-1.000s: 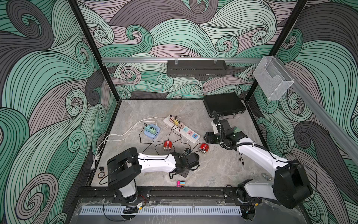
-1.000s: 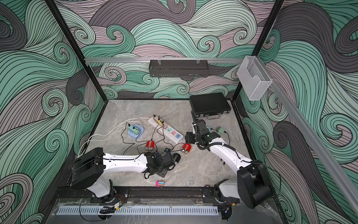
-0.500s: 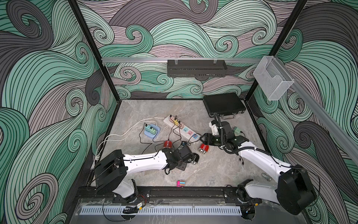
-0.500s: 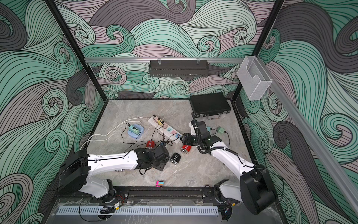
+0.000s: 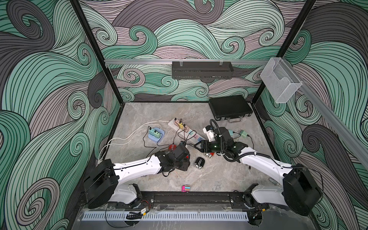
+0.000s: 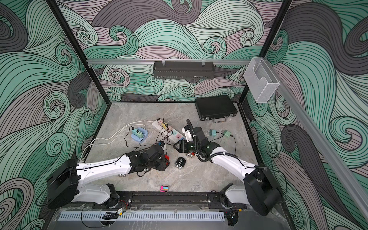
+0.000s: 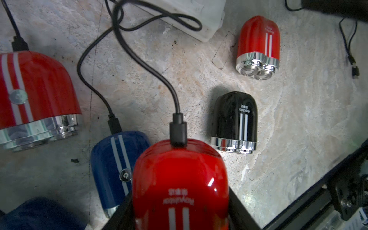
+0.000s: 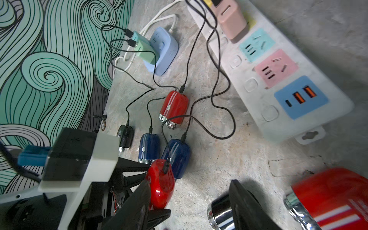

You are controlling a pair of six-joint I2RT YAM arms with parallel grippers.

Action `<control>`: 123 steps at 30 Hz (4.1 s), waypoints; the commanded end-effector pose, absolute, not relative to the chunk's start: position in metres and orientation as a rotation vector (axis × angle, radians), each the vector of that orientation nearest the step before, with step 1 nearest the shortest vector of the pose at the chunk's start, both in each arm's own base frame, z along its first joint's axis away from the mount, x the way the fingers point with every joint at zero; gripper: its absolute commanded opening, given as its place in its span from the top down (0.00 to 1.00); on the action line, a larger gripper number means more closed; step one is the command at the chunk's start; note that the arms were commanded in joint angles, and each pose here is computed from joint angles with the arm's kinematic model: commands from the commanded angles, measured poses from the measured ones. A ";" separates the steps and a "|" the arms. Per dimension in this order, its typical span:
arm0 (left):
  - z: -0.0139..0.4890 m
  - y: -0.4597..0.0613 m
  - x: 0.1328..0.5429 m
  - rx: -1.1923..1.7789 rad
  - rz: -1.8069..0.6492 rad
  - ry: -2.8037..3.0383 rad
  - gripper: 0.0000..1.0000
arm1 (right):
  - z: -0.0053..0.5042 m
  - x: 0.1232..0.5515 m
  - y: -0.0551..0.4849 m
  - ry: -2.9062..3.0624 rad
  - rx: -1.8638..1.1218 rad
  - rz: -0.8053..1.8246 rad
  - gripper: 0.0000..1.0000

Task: Unplug the electric shaver
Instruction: Remove the charging cable from the electric shaver, then place the electric shaver at the center of the board.

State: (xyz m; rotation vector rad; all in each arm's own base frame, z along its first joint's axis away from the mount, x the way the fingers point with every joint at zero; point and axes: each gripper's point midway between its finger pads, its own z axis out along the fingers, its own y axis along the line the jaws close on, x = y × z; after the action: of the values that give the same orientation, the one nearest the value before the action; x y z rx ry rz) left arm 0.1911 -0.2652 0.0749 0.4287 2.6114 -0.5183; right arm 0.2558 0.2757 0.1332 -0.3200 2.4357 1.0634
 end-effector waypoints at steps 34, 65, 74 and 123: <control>0.099 -0.271 0.193 0.413 -0.730 2.472 0.53 | 0.115 0.237 0.343 2.411 -0.379 1.361 0.69; 0.095 -0.269 0.193 0.409 -0.736 2.480 0.53 | 0.108 0.235 0.341 2.424 -0.353 1.362 0.87; 0.094 -0.266 0.190 0.422 -0.726 2.491 0.53 | 0.113 0.243 0.339 2.406 -0.335 1.349 0.94; 0.059 -0.302 0.169 0.678 -0.526 2.630 0.54 | 0.150 0.312 0.195 2.347 0.020 1.068 0.92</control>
State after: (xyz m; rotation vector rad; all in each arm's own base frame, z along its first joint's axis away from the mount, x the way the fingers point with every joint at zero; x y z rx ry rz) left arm 0.1629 -0.2994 0.0519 0.6719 2.6486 -0.5653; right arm 0.3088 0.2031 0.1468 0.0095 2.3451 1.0909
